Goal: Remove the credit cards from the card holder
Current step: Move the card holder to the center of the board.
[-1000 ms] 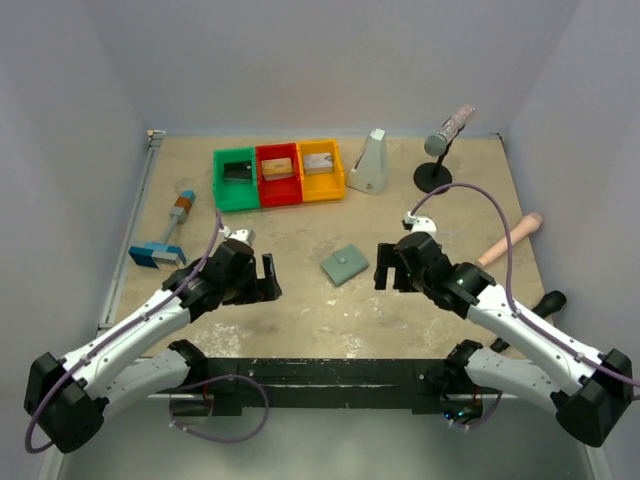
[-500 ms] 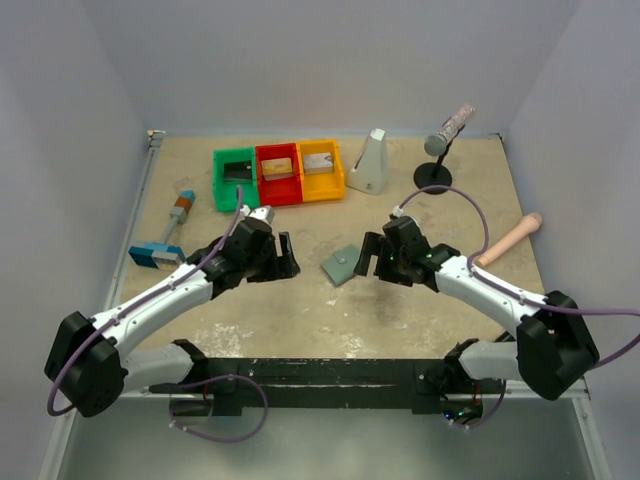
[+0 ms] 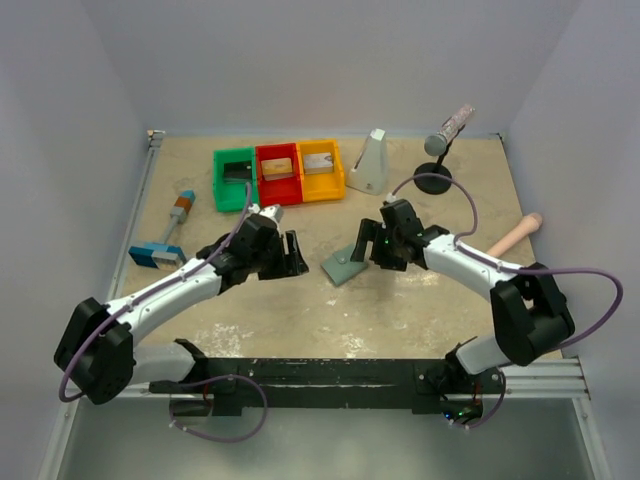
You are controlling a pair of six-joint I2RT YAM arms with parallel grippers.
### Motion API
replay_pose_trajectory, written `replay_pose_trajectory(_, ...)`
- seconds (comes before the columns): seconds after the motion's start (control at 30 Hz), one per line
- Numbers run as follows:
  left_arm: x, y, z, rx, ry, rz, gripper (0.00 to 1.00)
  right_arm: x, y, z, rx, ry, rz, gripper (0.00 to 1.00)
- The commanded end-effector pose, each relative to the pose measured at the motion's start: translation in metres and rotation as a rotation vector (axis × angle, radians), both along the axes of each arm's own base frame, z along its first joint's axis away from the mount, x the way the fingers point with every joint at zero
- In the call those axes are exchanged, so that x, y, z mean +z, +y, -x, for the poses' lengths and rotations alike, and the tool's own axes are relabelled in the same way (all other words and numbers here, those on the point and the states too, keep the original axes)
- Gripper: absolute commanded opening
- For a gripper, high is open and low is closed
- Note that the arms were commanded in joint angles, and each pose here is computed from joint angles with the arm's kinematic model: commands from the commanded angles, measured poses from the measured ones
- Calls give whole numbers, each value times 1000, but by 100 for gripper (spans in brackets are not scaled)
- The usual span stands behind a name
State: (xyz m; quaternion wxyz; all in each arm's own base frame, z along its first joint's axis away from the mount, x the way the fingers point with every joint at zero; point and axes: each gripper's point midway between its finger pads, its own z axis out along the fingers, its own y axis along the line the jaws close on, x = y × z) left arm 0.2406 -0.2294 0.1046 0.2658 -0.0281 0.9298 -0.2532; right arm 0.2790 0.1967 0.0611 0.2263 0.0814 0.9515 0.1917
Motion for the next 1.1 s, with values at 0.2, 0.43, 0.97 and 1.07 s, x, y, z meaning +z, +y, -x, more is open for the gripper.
replay_pose_trajectory(0.2, -12, -2, 23, -2, 33, 114, 69, 29, 14, -47, 116, -111, 22, 86)
replay_pose_trajectory(0.43, -20, 10, 41, 5, 38, 121, 68, 7, 26, -48, 165, -49, -2, 62)
replay_pose_trajectory(0.97, -25, 8, 53, -13, 22, 214, 69, -22, 39, -10, 109, 61, -153, 52)
replay_pose_trajectory(1.07, -29, 7, 52, -11, 30, 203, 69, -25, 45, 4, 111, 72, -161, 51)
